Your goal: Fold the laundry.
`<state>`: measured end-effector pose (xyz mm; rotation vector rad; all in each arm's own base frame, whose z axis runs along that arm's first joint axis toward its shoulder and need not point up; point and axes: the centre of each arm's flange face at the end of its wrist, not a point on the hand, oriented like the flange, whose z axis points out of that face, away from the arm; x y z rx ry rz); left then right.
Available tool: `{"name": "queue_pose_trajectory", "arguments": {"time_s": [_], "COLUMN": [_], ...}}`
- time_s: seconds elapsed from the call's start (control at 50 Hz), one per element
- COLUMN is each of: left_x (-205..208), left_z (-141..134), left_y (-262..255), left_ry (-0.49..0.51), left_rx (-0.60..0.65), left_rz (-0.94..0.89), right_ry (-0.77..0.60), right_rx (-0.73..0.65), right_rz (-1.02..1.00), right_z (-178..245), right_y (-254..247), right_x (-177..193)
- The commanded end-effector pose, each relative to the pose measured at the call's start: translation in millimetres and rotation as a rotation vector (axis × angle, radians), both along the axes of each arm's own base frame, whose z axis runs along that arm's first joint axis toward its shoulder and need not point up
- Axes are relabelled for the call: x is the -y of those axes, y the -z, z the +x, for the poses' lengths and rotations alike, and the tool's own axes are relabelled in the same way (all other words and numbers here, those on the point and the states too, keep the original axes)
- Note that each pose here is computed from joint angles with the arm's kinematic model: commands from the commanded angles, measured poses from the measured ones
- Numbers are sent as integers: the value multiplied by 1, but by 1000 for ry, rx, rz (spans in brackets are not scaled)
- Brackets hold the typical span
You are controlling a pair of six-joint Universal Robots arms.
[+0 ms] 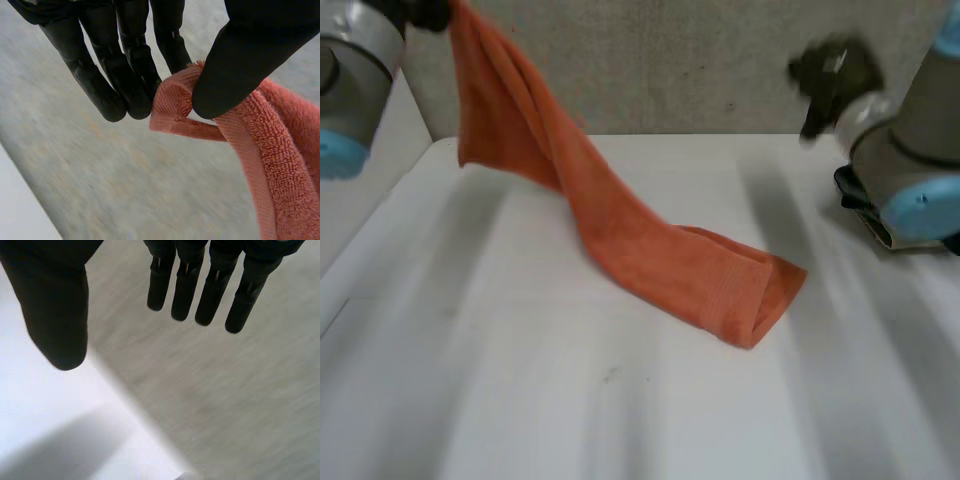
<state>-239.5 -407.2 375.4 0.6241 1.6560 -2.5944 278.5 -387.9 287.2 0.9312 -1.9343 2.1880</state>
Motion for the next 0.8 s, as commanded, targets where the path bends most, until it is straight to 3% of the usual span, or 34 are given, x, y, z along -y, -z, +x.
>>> {"name": "queue_pose_trajectory", "arguments": {"time_s": [0.02, 0.3, 0.48, 0.8], "left_x": [-9, -58, -133, -130], "left_z": [10, 36, 39, 59], "left_y": [41, 0, -72, -72], "left_ry": [12, 55, 229, 183], "left_rx": [56, -15, -113, -154], "left_rz": [38, -2, -125, -110], "right_ry": [-6, -12, -41, -61], "right_rx": [-27, 74, 148, 118], "right_rz": [378, 541, 610, 571], "right_z": [0, 39, 65, 77], "right_y": [68, 114, 142, 162], "right_x": [-27, -33, -40, -42]}}
